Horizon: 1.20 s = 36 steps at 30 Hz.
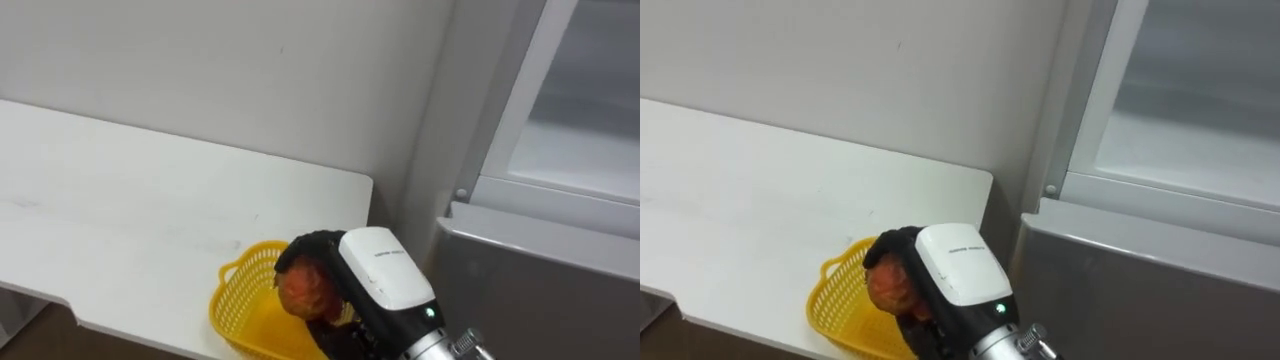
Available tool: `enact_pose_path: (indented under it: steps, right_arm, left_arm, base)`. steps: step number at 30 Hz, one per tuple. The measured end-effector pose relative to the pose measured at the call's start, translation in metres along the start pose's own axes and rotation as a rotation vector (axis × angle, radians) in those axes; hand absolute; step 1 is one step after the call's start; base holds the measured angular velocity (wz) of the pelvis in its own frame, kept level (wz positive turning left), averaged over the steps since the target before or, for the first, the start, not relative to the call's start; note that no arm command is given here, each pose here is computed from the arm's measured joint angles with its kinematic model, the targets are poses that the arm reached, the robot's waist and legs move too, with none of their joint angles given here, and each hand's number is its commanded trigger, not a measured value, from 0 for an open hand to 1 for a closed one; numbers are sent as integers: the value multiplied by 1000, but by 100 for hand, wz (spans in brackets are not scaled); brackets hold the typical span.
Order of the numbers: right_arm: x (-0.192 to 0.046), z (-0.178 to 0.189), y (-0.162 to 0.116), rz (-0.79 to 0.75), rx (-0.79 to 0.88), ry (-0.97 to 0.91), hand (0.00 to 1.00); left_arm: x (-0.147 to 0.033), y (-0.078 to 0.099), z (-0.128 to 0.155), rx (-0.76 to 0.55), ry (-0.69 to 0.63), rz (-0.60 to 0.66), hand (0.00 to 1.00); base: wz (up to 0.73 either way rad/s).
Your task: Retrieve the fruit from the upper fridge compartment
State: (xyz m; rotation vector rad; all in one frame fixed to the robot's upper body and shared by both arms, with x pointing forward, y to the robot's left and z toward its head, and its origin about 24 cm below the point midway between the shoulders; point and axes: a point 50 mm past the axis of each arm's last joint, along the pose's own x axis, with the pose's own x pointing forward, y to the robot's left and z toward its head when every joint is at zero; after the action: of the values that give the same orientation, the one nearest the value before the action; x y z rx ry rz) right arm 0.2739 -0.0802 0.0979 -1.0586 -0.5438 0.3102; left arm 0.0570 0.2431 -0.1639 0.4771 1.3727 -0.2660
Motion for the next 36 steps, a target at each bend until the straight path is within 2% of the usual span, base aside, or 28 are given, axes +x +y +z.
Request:
enact_pose_path:
  steps: [20,21,22,23,24,25,36]
  right_arm:
    - [2,-3,18,94,-1,26,100]
    - [4,-5,18,99,-7,31,74]
    - [6,-6,17,97,-11,32,57]
    - [7,-6,17,97,-14,33,27]
    - [8,-7,17,98,-17,35,4]
    - [8,-6,17,98,-18,35,0]
    - [10,-1,19,109,-22,10,0]
  left_arm:
    - [0,3,5,21,-10,12,0]
    - [0,3,6,22,-11,13,0]
    - [0,4,6,22,-11,14,0]
    - [0,4,6,23,-11,15,0]
    - [0,5,6,24,-11,17,0]
    - [0,6,5,24,-9,19,0]
    - [0,7,8,40,-14,22,0]
  base:
    - [0]
    - [0]
    - [0]
    - [0]
    - [0]
    - [0]
    - [0]
